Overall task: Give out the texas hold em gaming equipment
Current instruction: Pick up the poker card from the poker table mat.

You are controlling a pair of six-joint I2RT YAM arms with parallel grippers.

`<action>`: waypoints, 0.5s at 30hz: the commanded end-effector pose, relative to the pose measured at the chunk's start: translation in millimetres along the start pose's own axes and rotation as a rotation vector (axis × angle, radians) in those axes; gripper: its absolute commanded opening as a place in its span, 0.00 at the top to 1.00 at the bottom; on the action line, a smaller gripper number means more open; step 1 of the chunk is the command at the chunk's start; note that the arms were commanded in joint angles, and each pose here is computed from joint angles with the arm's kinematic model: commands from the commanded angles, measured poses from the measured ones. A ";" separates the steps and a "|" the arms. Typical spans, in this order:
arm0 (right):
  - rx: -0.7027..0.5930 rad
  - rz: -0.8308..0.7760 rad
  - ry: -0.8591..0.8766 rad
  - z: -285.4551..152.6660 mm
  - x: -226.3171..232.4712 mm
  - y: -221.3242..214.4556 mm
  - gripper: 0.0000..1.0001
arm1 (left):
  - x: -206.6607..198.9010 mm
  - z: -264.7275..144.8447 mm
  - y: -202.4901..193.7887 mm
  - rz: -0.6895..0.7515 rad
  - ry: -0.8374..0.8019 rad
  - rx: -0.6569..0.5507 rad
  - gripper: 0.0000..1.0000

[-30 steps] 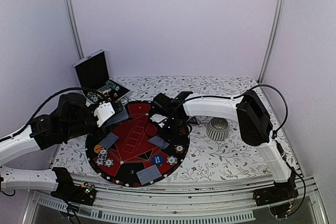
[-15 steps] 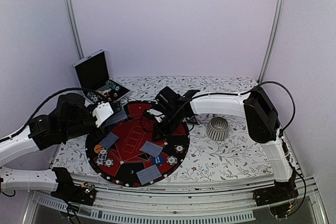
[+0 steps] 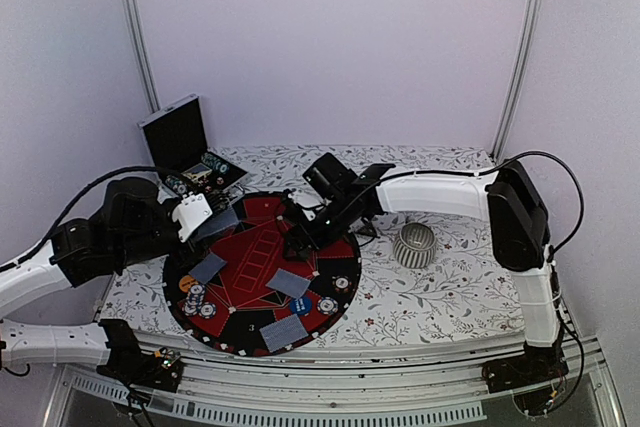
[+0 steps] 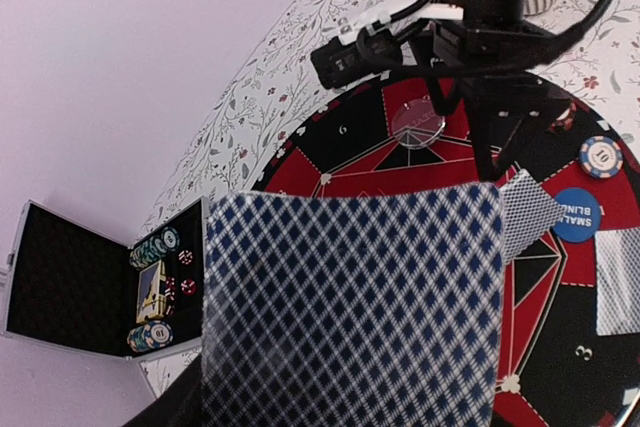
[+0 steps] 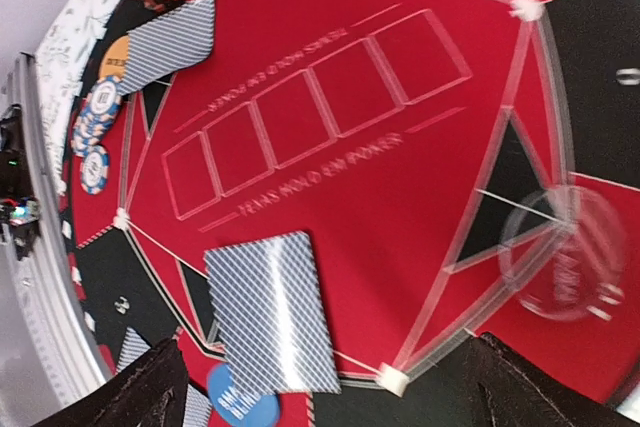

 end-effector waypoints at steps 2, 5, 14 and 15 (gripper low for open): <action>-0.221 -0.252 -0.179 -80.3 -7.6 44.9 0.01 | 13.3 -11.8 14.8 -0.042 0.028 -0.046 0.44; -0.380 -0.319 -0.062 -117.1 3.0 59.4 0.01 | 11.7 -12.3 12.3 -0.061 0.020 -0.036 0.44; -0.879 -0.399 -0.074 -260.1 32.7 124.6 0.01 | 17.3 -20.5 7.4 -0.119 0.046 -0.021 0.44; -0.919 -0.390 -0.114 -271.2 30.4 129.9 0.01 | 19.9 -22.5 8.6 -0.127 0.055 -0.023 0.45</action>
Point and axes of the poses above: each gripper's point midway between its finger pads, its own z axis out along the fingers, its own x axis along the line the jaws close on, y = z × x, the point moved 1 cm from there along -z, back along the fingers, and after that the axes turned 3 degrees about -z, right-handed, at the moved point
